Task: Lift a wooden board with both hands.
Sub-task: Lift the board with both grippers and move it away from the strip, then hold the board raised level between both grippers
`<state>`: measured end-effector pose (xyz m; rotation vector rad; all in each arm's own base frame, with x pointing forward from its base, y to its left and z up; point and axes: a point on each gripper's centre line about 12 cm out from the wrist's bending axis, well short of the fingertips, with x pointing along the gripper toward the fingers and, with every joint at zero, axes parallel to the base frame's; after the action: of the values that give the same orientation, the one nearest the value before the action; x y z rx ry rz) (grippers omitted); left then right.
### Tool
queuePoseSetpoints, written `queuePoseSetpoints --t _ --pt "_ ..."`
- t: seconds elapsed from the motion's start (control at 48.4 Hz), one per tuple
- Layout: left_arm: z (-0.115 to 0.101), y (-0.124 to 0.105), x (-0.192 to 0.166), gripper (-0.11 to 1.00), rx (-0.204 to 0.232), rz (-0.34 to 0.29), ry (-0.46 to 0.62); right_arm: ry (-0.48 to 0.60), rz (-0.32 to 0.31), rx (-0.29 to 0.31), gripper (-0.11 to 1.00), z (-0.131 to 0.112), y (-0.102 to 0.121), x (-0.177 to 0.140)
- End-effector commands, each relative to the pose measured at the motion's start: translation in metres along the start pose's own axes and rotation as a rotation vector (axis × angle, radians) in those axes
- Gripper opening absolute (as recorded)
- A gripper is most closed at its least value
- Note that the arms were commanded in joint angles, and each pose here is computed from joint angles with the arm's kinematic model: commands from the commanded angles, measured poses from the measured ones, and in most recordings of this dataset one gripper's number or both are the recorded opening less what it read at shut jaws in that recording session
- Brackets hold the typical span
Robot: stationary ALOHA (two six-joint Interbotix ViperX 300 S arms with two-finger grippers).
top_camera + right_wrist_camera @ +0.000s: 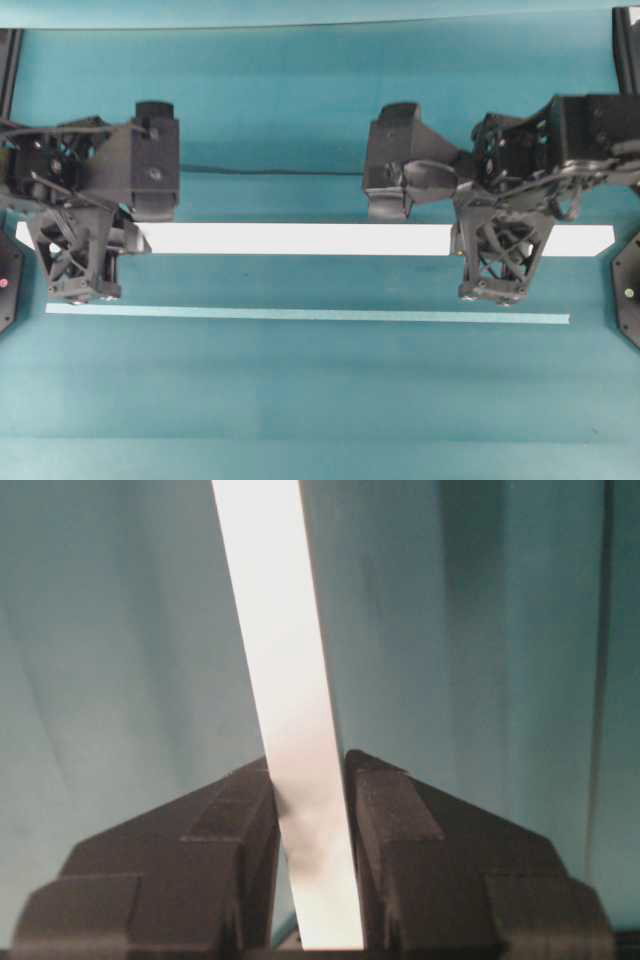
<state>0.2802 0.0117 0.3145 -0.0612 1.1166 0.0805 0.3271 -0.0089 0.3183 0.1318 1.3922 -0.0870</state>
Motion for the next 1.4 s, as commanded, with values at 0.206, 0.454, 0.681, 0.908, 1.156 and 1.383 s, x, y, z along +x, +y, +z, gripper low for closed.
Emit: queuePoseSetpoints --t 0.206,0.454,0.681,0.908,1.156,1.383 --pt "0.02 0.001 -0.037 0.17 -0.006 0.0 -0.08 -0.063 0.007 0.0 0.21 0.011 0.002 -0.038" --pt "0.032 0.002 -0.059 0.17 -0.008 0.003 -0.106 -0.059 0.007 -0.002 0.21 0.013 0.002 -0.061" --pt "0.038 0.004 -0.076 0.17 -0.015 0.009 -0.075 -0.075 0.005 -0.001 0.21 0.015 0.003 -0.079" --pt "0.045 0.004 -0.093 0.17 -0.012 0.009 -0.082 -0.098 0.008 0.0 0.21 0.018 0.003 -0.088" --pt "0.048 0.004 -0.094 0.17 -0.01 0.009 -0.086 -0.1 0.002 0.001 0.21 0.021 0.001 -0.09" --pt "0.048 0.004 -0.095 0.17 -0.01 0.011 -0.066 -0.1 0.002 0.003 0.21 0.021 0.001 -0.091"
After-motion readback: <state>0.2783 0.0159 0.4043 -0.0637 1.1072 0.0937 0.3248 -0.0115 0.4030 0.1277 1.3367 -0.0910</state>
